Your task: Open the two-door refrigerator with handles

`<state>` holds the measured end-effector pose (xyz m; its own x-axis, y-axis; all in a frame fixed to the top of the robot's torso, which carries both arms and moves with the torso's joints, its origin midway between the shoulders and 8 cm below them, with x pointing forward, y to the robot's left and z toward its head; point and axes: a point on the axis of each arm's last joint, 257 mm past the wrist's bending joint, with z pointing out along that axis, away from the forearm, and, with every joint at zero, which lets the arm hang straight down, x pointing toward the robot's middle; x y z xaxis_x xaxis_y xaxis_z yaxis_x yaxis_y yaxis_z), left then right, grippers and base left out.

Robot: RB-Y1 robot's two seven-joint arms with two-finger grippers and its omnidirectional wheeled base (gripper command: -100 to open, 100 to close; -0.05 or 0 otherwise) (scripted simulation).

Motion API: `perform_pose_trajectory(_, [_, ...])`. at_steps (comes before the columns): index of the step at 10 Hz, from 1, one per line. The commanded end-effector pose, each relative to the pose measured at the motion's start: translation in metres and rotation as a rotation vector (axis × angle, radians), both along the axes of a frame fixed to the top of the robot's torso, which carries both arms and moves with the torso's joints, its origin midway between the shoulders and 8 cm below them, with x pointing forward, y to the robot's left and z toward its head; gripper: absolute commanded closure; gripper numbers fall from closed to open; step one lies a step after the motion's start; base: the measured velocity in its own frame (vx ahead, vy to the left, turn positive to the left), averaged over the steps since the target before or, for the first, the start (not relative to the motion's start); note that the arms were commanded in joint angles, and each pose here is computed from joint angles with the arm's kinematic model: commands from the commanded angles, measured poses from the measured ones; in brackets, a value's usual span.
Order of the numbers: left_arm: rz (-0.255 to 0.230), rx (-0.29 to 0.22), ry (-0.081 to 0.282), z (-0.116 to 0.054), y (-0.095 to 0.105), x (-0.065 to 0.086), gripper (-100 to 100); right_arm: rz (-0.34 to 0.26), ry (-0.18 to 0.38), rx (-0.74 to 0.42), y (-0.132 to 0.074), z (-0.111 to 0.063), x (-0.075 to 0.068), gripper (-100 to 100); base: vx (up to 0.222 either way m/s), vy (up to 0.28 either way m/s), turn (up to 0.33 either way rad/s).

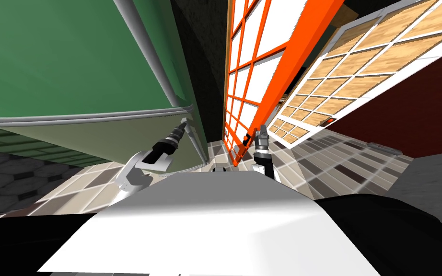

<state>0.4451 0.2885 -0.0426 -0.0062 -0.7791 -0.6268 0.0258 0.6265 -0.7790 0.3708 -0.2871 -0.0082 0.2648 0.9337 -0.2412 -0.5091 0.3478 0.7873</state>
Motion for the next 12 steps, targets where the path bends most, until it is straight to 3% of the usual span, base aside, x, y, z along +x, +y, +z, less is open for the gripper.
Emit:
perform_pose_trajectory(1, [0.027,0.036,0.03,-0.002,0.008,0.001,-100,0.0,0.0,0.0,0.0,0.0,0.0,0,0.021,0.0,-0.031])
perform_pose_trajectory(5, [0.067,0.105,0.063,0.003,0.019,0.0,-100,0.0,0.0,0.0,0.0,0.0,0.0,0,0.023,0.0,-0.05])
perform_pose_trajectory(8, [0.076,0.139,0.059,0.015,0.018,-0.004,-100,0.0,0.0,0.0,0.0,0.0,0.0,0,0.016,0.001,-0.037])
perform_pose_trajectory(11, [0.075,0.133,0.06,0.015,0.018,-0.004,-100,0.0,0.0,0.0,0.0,0.0,0.0,0,0.063,0.004,-0.01])
perform_pose_trajectory(12, [0.076,0.132,0.061,0.016,0.018,-0.004,100,0.0,0.0,0.0,0.0,0.0,0.0,0,0.012,0.0,-0.007])
